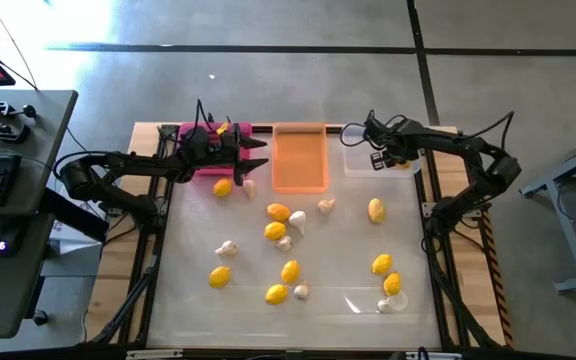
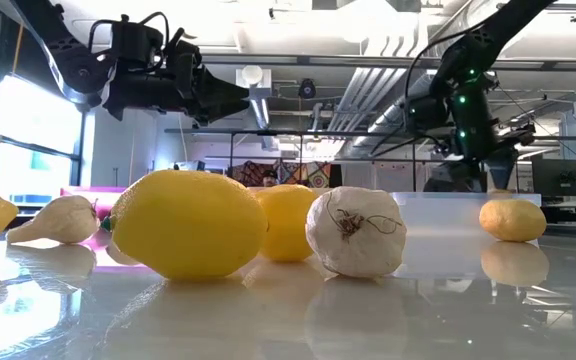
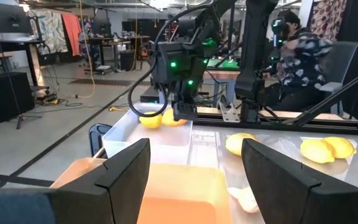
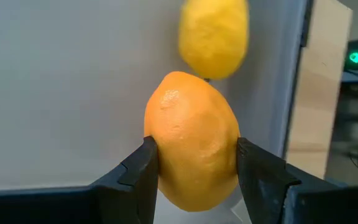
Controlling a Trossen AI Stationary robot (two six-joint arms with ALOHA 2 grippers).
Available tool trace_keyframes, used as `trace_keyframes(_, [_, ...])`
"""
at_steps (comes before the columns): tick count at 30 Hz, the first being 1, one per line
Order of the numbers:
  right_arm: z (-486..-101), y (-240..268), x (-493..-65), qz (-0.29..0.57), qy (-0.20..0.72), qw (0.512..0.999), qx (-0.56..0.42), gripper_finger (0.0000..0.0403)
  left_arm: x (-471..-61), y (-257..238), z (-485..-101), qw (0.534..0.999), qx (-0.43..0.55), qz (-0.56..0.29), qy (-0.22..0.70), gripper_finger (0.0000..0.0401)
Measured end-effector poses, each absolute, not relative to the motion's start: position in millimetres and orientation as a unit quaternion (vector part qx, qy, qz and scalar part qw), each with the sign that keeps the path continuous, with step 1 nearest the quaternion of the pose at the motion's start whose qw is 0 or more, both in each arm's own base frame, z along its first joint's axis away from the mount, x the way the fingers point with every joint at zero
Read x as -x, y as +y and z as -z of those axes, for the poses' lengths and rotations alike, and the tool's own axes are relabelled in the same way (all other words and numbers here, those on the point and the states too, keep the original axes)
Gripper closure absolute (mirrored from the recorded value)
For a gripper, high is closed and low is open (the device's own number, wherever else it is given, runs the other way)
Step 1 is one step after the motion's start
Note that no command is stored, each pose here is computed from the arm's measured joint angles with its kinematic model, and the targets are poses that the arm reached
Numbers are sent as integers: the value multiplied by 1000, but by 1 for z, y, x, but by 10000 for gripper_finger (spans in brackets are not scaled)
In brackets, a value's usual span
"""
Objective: Sort produce into baskets
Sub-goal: Remove the yellow lemon from the orange bin and put it into the transparent bin
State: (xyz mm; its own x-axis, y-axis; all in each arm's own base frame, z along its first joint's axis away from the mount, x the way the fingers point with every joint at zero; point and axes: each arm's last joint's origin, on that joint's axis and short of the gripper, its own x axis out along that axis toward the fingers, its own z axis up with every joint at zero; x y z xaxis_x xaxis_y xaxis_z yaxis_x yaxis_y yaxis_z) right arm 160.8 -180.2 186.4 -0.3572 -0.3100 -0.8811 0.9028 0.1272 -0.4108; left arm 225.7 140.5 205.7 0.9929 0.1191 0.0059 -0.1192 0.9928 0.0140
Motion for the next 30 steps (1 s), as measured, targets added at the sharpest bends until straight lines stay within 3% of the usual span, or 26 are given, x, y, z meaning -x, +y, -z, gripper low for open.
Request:
trace_keyframes(18, [-187, -182, -158, 638, 540, 484, -259, 224, -226, 141, -205, 998, -4, -60, 3, 163])
trace_keyframes(30, [-188, -184, -157, 643, 547, 485, -228, 163, -226, 141, -203, 998, 6, -60, 11, 163])
